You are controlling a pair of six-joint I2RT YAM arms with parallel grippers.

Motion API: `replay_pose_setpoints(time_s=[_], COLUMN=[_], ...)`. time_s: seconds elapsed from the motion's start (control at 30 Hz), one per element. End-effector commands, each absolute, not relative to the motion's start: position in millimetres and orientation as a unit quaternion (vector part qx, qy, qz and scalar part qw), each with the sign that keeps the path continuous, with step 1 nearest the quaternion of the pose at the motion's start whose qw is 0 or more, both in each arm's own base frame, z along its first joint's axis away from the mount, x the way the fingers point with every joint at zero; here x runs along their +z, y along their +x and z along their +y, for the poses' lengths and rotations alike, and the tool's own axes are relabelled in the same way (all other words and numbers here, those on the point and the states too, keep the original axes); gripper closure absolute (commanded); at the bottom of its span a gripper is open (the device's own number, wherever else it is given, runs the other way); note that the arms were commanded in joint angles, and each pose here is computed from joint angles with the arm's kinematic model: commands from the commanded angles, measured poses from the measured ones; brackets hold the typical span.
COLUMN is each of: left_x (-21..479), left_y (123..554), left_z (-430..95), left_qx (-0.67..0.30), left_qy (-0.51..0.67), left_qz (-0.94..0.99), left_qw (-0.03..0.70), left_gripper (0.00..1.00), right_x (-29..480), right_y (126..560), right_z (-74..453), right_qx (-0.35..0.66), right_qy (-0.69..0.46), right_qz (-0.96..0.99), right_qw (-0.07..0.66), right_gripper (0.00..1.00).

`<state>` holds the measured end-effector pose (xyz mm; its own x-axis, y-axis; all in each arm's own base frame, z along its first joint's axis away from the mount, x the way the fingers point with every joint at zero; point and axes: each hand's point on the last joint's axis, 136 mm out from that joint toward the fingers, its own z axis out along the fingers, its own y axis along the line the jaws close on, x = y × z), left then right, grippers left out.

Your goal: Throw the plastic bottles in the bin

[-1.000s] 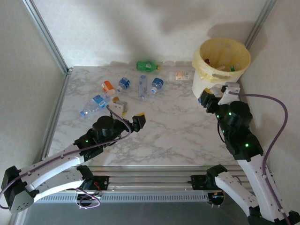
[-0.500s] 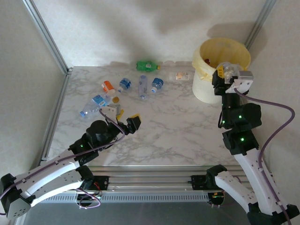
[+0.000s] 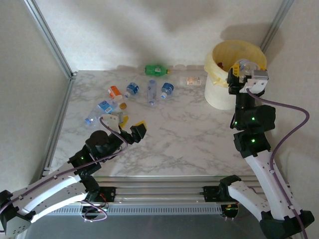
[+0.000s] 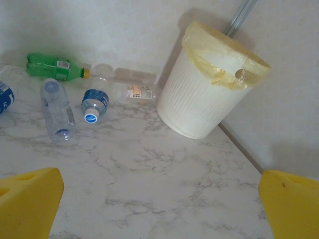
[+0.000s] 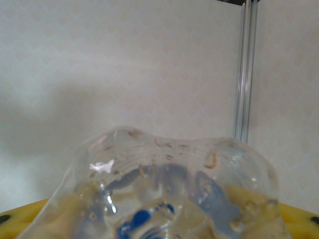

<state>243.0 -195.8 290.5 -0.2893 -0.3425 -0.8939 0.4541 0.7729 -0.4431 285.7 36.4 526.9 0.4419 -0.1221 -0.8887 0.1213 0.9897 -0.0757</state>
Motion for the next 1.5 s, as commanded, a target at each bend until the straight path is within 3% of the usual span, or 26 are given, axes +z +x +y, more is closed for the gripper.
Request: replay_pose_setpoints(time_s=[0.0,0.67,0.77,0.83,0.9,0.93,1.07,1.2,1.47], left_x=[289.7,292.8,293.1,293.6,292.5,291.3,286.9,280.0,263.9], left_y=[243.7,246.2,246.7,248.3,249.8,251.4,254.2,256.8,274.0], left_z=[-188.5,-193.7,-195.2,-197.5,-200.2,-200.7,-205.7,-212.9,-209.8], left_qx=[-0.327,-0.328,-0.328,-0.328,-0.328,-0.327,-0.334,-0.341,-0.299], left_qy=[0.032,0.039,0.041,0.042,0.044,0.04,0.034,0.033,0.007], left_qz=[0.726,0.726,0.726,0.728,0.731,0.734,0.74,0.746,0.778], left_qw=[0.604,0.603,0.602,0.6,0.597,0.594,0.583,0.571,0.552], left_gripper=[0.0,0.0,0.0,0.0,0.0,0.0,0.0,0.0,0.0], right_x=[544.8,544.0,538.7,524.7,506.2,495.0,438.0,400.0,422.6], right_y=[275.7,302.7,335.9,380.5,417.9,435.6,481.2,489.1,435.2], right_z=[30.6,24.6,16.3,3.5,-8.7,-12.0,-13.9,-9.1,5.3], right_qx=[-0.079,-0.094,-0.107,-0.112,-0.107,-0.101,-0.099,-0.091,-0.03], right_qy=[0.006,0.012,0.024,0.043,0.07,0.077,0.075,0.067,0.049], right_qz=[0.493,0.509,0.547,0.614,0.682,0.712,0.817,0.854,0.819], right_qw=[0.866,0.855,0.83,0.78,0.72,0.691,0.563,0.507,0.572], right_gripper=[0.69,0.7,0.7,0.69,0.6,0.49,0.22,0.15,0.01])
